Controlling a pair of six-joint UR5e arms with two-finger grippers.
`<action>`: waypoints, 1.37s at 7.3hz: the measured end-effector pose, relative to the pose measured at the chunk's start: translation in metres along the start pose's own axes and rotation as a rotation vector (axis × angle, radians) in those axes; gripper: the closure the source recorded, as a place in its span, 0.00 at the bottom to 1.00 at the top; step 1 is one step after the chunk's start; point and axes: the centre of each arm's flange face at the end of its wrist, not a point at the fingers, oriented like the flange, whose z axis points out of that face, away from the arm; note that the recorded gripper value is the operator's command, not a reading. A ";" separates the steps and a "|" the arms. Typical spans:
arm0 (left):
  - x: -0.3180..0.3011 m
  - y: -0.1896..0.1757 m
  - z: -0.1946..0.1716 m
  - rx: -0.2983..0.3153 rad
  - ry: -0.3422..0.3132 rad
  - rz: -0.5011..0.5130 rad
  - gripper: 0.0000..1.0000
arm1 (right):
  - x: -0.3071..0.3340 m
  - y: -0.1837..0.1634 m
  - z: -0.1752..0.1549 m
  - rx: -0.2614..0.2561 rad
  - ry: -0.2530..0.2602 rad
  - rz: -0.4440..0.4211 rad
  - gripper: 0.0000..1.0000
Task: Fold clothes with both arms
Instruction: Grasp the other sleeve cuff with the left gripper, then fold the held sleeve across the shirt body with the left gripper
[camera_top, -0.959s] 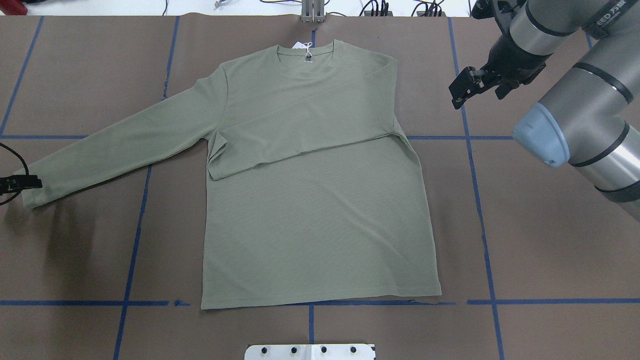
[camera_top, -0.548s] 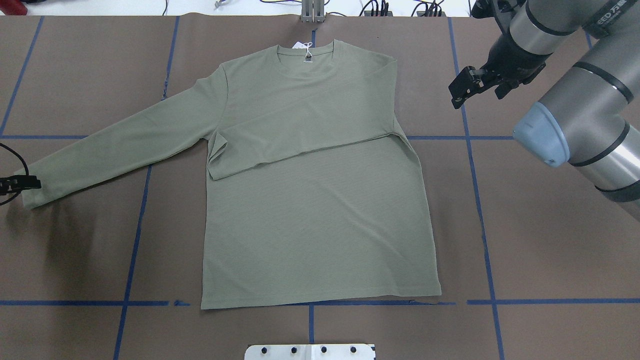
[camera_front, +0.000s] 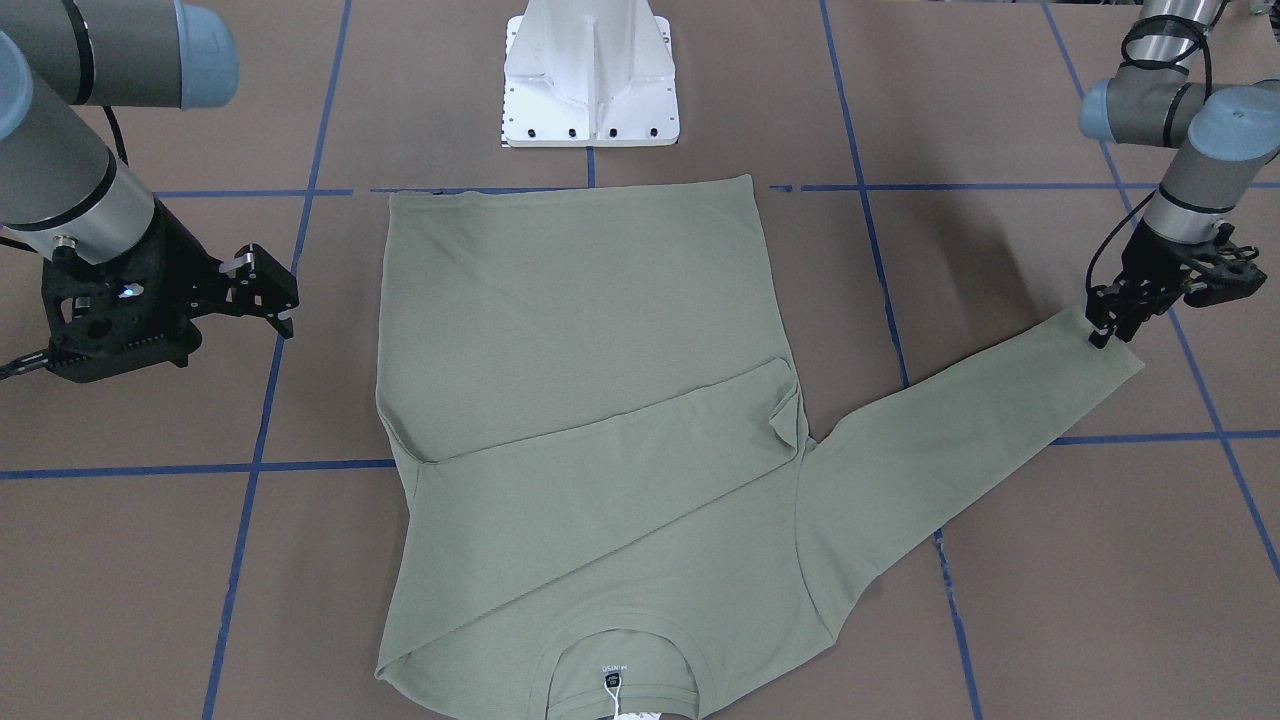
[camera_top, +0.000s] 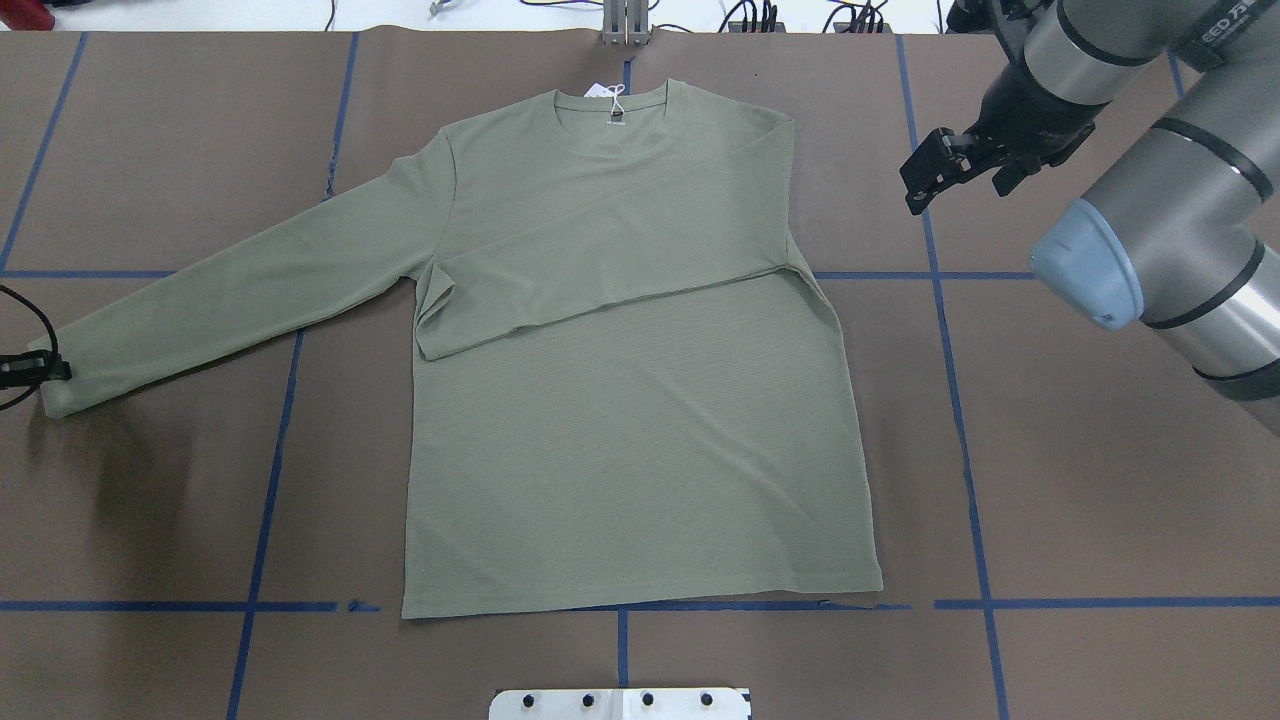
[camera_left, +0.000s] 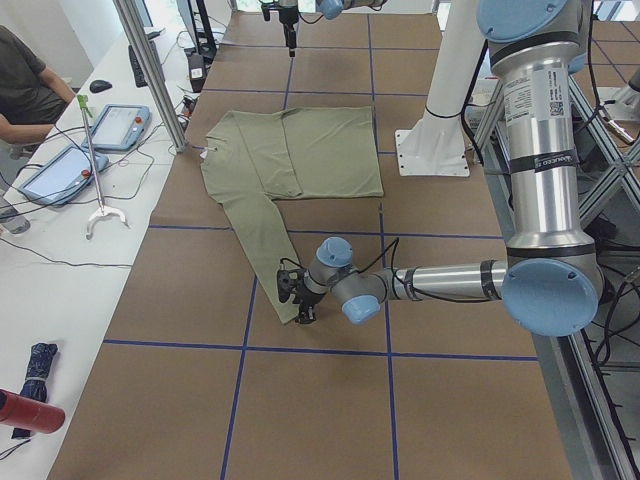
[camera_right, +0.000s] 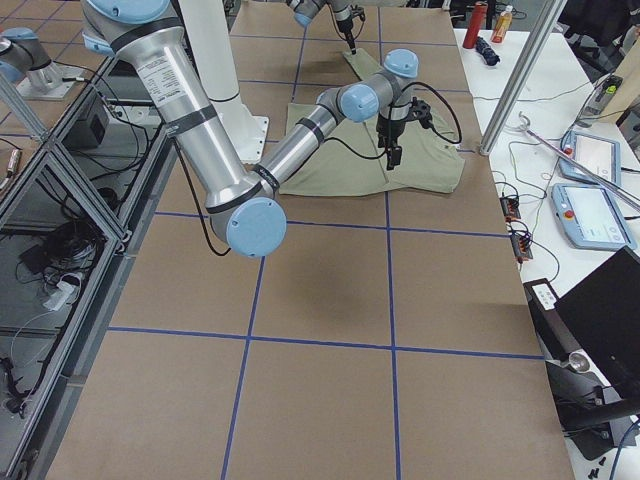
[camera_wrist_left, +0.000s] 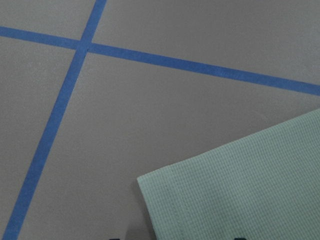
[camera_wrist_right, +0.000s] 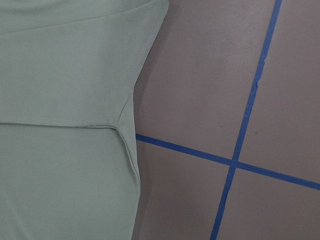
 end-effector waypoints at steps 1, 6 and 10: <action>0.000 0.000 0.000 0.000 0.000 -0.004 0.74 | 0.000 0.000 0.000 0.000 0.000 0.001 0.00; 0.009 -0.002 -0.006 0.003 0.017 -0.023 1.00 | 0.005 0.000 -0.003 0.003 -0.002 0.008 0.00; 0.127 -0.044 -0.038 -0.001 0.029 -0.013 1.00 | 0.039 0.040 -0.006 -0.001 0.007 0.039 0.00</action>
